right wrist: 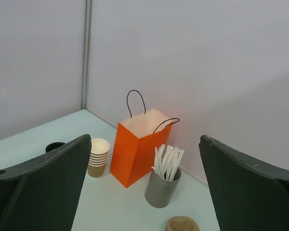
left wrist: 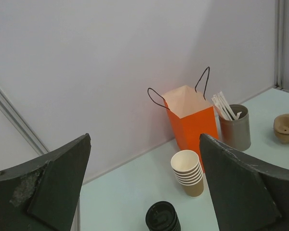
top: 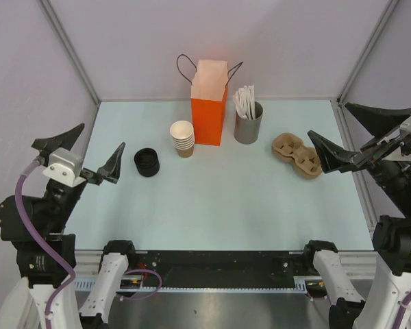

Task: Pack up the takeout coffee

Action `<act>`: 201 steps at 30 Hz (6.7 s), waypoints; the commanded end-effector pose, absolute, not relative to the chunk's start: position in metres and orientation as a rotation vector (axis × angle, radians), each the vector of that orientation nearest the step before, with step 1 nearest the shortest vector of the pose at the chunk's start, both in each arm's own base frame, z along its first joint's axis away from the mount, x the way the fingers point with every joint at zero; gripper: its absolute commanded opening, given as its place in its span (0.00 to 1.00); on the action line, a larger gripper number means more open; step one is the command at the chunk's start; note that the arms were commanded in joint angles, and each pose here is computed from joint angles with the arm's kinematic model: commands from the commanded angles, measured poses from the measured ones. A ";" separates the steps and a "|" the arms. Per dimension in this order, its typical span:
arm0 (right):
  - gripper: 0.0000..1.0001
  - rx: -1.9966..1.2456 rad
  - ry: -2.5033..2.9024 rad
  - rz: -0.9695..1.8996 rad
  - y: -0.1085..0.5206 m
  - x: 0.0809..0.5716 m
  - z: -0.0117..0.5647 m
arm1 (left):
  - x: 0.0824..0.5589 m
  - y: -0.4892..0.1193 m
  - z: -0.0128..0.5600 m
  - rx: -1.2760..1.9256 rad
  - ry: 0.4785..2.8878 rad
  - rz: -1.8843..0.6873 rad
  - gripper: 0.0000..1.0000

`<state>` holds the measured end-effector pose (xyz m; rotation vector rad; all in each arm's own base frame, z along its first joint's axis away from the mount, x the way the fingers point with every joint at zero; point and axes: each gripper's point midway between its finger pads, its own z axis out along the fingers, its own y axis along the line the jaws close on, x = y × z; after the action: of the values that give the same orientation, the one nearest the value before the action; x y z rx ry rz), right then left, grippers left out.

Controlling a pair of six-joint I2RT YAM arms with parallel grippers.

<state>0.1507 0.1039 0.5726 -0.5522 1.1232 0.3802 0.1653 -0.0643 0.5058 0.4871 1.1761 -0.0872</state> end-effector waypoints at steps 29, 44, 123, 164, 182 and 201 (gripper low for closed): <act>1.00 -0.579 1.139 0.409 0.101 0.197 0.565 | 0.190 -0.063 0.500 0.492 1.242 -0.100 0.99; 1.00 -0.742 1.450 0.340 0.179 0.331 0.460 | 0.228 -0.043 0.441 0.454 1.426 -0.021 1.00; 0.13 -1.523 1.461 0.418 0.321 0.449 0.302 | 0.225 -0.020 0.321 0.372 1.671 -0.051 1.00; 0.17 -1.649 1.381 0.561 0.358 0.245 0.305 | 0.212 -0.028 0.324 0.387 1.621 -0.069 0.99; 0.91 -1.111 1.372 0.491 0.288 0.229 0.451 | 0.206 -0.034 0.324 0.412 1.600 -0.084 0.99; 1.00 0.151 2.102 0.134 0.054 0.399 0.287 | 0.202 -0.043 0.325 0.440 1.586 -0.126 0.99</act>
<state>0.3971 0.0775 0.3262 -0.0777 1.9906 0.1372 0.2048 -0.0383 0.3170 0.4329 1.6275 -0.1101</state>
